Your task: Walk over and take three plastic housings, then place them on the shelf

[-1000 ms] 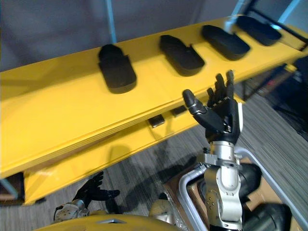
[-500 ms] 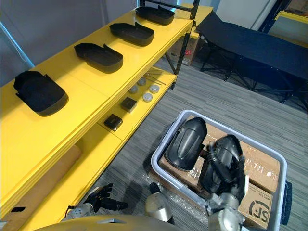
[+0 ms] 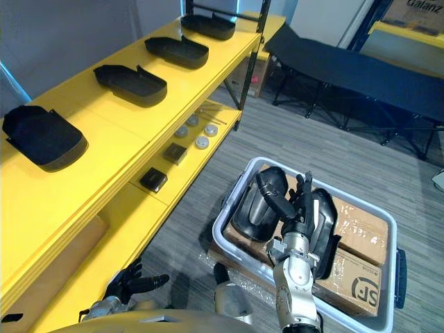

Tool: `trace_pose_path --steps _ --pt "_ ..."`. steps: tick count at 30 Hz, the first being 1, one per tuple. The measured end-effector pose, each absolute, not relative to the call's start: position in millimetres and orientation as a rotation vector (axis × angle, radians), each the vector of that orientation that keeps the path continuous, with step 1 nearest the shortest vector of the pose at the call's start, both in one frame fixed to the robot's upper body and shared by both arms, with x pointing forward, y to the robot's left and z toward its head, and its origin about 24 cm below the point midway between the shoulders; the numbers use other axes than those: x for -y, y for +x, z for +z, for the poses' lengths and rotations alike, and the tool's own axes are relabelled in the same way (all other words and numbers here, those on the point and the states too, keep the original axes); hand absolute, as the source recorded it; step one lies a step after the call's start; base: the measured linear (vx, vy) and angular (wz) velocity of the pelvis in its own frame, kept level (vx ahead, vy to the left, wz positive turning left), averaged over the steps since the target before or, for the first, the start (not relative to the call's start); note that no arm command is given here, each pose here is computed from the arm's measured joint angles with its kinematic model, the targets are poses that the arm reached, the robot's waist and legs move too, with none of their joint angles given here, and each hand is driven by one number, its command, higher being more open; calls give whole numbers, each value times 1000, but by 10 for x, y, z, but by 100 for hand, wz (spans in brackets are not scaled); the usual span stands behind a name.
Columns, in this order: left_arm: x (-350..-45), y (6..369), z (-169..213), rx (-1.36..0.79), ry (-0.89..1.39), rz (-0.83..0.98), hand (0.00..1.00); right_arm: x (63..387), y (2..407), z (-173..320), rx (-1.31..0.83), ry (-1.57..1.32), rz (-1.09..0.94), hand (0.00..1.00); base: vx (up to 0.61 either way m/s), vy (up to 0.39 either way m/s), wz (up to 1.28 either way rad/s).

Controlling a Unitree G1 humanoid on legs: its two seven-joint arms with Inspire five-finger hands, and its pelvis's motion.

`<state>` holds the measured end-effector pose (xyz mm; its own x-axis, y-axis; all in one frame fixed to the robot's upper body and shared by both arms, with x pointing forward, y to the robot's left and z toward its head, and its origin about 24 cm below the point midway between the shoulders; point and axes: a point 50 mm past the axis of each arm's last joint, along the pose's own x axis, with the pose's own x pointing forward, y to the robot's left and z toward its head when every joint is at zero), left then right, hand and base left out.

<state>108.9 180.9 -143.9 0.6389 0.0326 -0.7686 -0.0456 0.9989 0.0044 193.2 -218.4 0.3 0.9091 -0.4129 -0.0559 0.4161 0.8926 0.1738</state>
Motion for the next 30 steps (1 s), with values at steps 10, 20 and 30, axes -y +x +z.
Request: trace_pose_path --steps 10,20,30 --pt "-1808 1220 -1340 -814 -175 208 100 1867 1513 -206 -97 366 -422 100 -110 68 -62" --pt "-2192 857 -1465 -941 -264 404 100 1294 1981 -213 -138 252 -257 100 -77 -170 -43" --pt "-1979 358 -1634 -1009 -654 704 100 2136 1463 -439 -258 -7 -430 100 -68 -430 -3"
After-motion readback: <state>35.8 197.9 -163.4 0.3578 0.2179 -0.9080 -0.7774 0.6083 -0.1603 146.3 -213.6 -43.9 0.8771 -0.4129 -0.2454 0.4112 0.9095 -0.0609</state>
